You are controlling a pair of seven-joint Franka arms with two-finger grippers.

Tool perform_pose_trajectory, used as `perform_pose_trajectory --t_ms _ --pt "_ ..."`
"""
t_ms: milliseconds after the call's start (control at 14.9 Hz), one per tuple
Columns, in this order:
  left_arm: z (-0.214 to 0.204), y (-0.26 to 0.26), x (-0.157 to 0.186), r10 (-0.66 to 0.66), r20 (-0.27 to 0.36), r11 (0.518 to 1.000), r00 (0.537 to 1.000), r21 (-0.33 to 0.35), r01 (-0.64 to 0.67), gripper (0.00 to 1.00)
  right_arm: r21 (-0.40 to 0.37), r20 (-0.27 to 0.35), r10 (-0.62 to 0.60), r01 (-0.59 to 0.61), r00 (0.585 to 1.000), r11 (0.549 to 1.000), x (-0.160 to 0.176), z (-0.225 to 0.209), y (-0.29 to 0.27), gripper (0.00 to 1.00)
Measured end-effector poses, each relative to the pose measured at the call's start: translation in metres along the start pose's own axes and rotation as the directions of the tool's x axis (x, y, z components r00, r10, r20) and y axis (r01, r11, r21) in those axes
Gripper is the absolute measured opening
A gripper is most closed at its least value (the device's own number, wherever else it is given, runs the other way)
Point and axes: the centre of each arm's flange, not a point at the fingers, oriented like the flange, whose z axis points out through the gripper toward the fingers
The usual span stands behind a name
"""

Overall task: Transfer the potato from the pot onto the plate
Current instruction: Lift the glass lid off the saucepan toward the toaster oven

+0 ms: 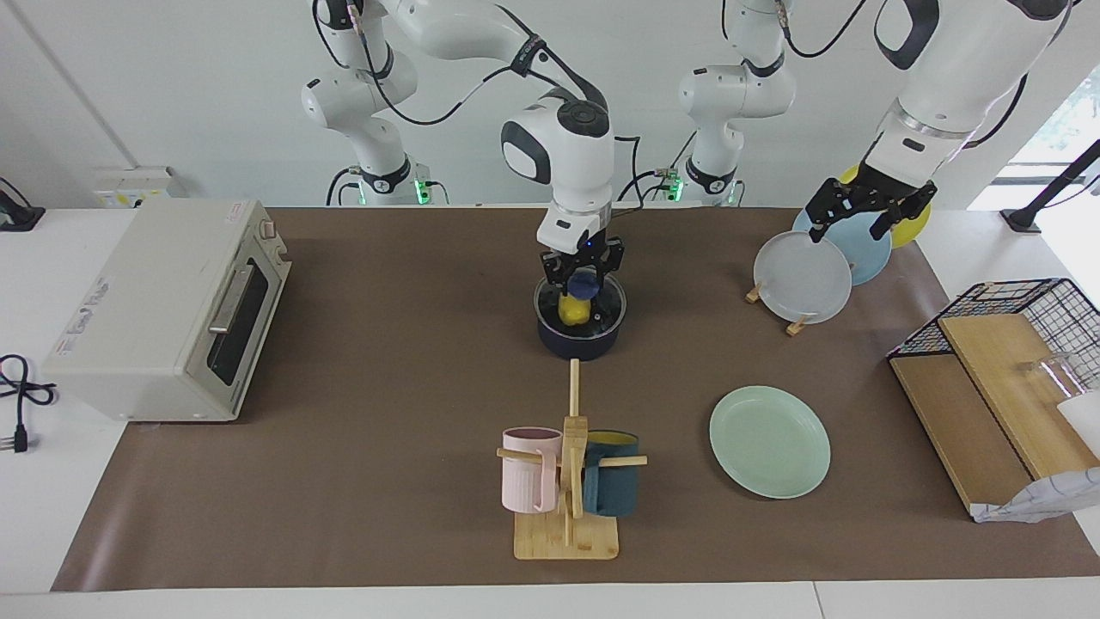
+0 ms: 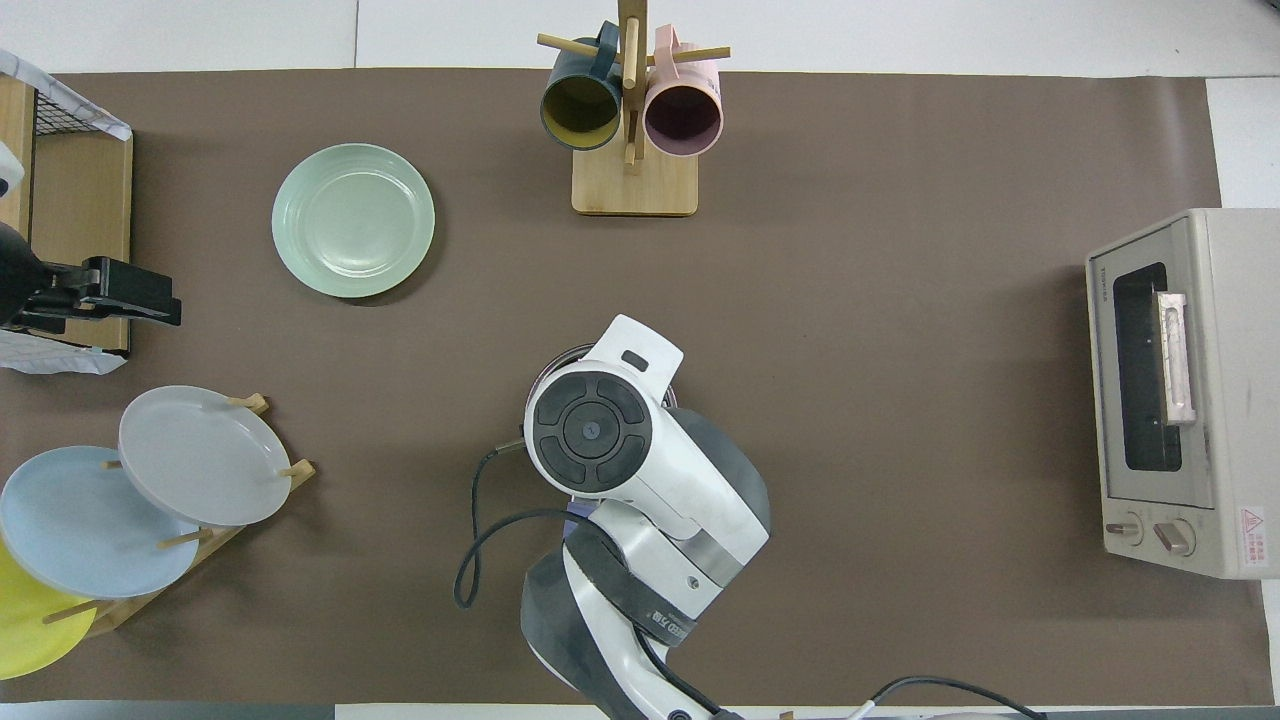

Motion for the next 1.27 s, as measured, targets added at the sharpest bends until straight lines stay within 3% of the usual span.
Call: perform_pose_trajectory --t_ms 268,536,939,1274 --pt "0.000 0.000 0.000 0.000 0.000 1.000 1.000 0.000 0.000 1.00 0.001 -0.005 0.003 -0.003 1.000 1.000 0.004 -0.007 0.001 0.66" --pt "0.000 0.000 0.000 0.000 0.000 1.000 1.000 0.000 0.000 1.00 -0.026 0.019 -0.014 0.015 1.000 1.000 0.029 -0.048 0.035 0.66" --pt "0.000 0.003 0.000 0.005 0.000 1.000 1.000 0.000 -0.005 1.00 -0.046 0.049 -0.090 0.092 0.995 0.995 0.086 -0.063 0.214 0.66" --pt "0.000 0.008 -0.001 0.014 0.000 1.000 1.000 0.001 -0.014 1.00 -0.036 0.112 -0.161 0.166 0.981 0.985 0.074 -0.025 0.375 0.66"
